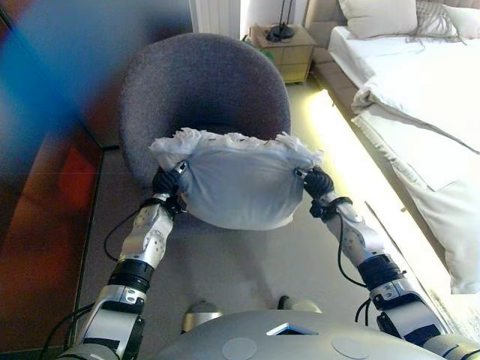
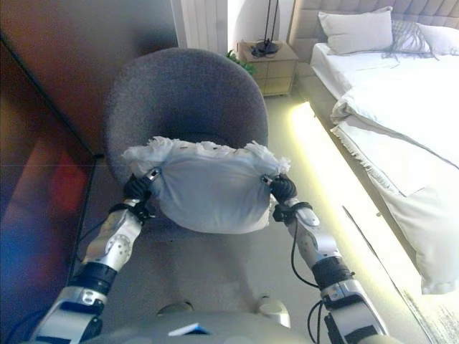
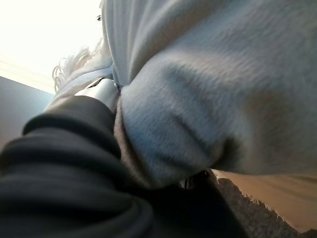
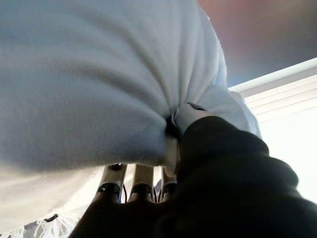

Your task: Pick up the cushion and take it to the sofa

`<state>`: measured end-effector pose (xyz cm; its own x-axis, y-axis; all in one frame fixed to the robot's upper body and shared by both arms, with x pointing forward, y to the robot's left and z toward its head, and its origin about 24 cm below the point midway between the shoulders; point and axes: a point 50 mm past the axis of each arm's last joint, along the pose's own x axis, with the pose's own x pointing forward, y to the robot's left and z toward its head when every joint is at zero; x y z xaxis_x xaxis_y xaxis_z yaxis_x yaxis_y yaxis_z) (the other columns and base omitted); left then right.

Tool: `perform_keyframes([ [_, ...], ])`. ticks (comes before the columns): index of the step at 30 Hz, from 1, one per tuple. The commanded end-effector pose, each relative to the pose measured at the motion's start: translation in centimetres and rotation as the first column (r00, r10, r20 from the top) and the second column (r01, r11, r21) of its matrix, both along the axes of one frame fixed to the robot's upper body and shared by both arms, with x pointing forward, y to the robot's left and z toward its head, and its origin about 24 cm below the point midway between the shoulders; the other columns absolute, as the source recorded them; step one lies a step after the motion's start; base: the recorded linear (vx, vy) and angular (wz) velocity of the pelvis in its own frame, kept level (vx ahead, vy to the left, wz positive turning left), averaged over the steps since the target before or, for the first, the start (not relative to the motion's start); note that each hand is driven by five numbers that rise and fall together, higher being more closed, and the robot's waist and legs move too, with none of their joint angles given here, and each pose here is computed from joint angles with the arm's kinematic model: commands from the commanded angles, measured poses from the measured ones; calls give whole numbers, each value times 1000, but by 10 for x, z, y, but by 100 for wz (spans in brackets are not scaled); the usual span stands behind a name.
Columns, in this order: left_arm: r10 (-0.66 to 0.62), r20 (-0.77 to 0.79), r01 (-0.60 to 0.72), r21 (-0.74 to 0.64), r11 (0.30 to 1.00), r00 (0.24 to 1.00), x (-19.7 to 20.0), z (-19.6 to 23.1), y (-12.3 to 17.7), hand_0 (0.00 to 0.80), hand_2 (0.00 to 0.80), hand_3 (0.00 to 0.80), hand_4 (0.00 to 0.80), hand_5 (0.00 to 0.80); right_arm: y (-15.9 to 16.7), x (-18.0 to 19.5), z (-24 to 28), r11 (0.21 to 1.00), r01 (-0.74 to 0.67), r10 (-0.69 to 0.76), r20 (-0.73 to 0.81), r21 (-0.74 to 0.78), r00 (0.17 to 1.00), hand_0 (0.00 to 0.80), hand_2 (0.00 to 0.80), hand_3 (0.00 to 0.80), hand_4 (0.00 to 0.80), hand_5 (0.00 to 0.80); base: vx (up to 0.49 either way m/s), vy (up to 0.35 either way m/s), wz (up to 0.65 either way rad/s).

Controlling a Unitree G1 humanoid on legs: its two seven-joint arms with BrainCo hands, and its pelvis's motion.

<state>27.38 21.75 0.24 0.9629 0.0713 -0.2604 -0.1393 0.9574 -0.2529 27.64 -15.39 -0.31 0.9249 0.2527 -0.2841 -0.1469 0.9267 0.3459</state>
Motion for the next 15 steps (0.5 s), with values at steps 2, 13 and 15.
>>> perform_keyframes([
  [2, -133, 257, 136, 5, 991, 957, 40, 56, -22, 800, 800, 800, 800, 800, 21, 30, 46, 993, -40, 16, 217, 108, 976, 800, 800, 800, 800, 800, 45, 168, -21],
  [13, -248, 268, 258, -1, 966, 931, 50, 61, -56, 800, 800, 800, 800, 800, -6, 43, 58, 990, 54, -83, 226, 131, 971, 800, 800, 800, 800, 800, 256, -39, 12],
  [15, -259, 261, 270, -6, 963, 930, 49, 57, -65, 800, 800, 800, 800, 800, -14, 45, 63, 991, 63, -90, 226, 122, 970, 800, 800, 800, 800, 800, 491, -34, 20],
])
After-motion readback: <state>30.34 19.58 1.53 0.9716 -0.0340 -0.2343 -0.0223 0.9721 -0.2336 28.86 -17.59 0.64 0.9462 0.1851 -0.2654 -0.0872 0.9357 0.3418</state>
